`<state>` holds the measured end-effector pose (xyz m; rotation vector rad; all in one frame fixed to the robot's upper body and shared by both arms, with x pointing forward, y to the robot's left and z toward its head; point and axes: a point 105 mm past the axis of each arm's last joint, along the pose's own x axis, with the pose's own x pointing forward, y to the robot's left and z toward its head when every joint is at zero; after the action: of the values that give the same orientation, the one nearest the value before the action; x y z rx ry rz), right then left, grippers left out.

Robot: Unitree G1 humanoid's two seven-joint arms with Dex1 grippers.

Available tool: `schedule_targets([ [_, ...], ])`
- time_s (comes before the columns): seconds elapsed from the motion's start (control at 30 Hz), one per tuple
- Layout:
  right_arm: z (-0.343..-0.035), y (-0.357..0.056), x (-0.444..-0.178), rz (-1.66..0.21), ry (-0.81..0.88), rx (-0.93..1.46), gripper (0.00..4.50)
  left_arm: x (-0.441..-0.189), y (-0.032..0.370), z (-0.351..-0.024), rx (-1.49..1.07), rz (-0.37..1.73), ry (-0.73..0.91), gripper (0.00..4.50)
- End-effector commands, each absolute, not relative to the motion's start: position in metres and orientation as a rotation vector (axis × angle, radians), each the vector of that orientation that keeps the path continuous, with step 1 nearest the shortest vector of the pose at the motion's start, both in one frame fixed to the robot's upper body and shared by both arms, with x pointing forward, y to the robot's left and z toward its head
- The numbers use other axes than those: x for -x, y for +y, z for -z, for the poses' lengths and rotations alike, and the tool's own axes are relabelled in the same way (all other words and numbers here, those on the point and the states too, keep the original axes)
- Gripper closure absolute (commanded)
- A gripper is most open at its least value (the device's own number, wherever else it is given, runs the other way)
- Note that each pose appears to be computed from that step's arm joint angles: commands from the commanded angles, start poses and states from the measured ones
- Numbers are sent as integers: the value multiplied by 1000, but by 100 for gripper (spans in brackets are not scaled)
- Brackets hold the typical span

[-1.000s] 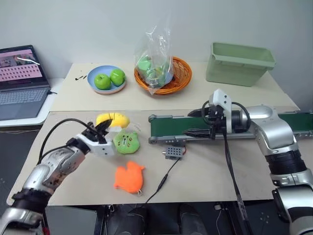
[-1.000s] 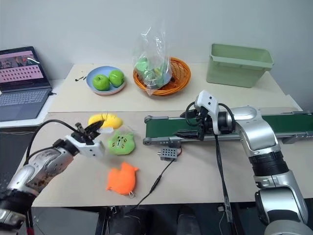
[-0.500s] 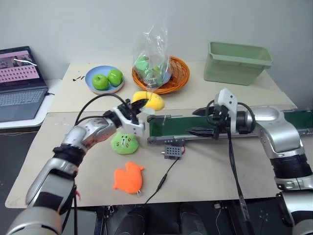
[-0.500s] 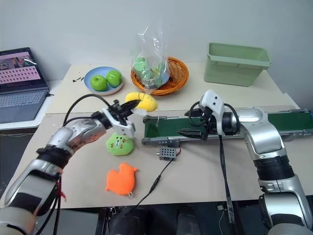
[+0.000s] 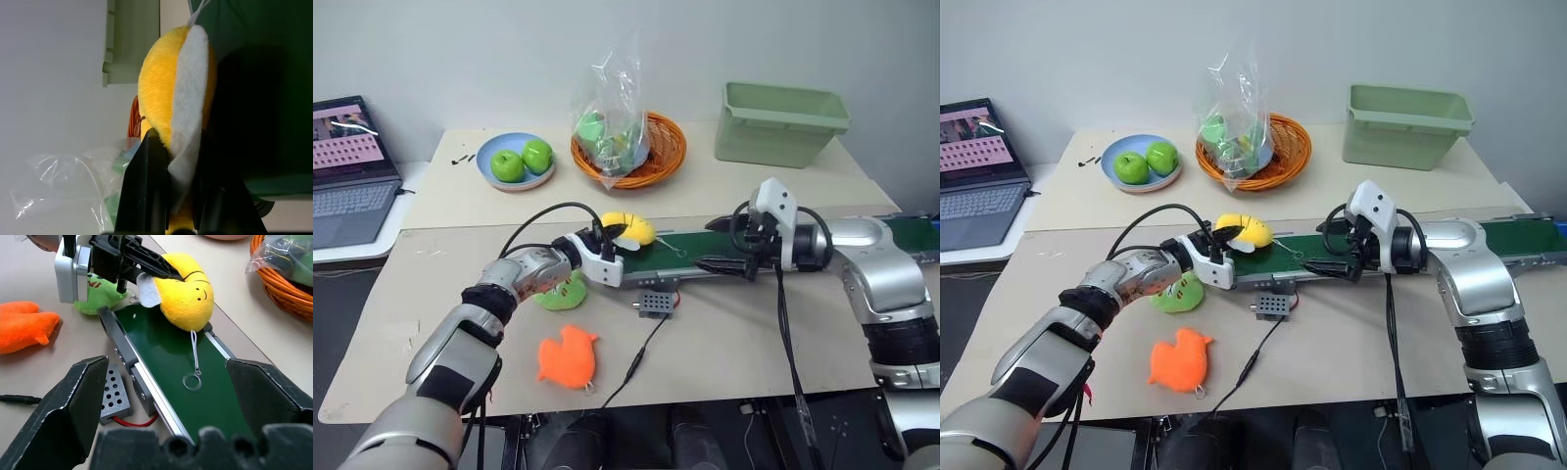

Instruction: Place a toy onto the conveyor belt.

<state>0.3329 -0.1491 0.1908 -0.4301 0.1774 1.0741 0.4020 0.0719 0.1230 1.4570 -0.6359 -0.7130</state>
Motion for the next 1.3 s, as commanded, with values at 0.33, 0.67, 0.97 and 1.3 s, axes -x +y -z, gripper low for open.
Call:
schedule_targets([
  [0.33,-206,-148,-331,-1060,112,435,0,-396,71,-139,-1421,728,-700,397],
  [0.67,-207,-145,-334,-1054,98,425,0,-382,55,-150,-1378,787,-764,397],
  [0.97,-210,-145,-338,-1035,82,429,0,-382,57,-139,-1397,822,-704,397],
  [1.3,-211,-146,-341,-1016,73,439,0,-378,60,-142,-1346,875,-660,298],
])
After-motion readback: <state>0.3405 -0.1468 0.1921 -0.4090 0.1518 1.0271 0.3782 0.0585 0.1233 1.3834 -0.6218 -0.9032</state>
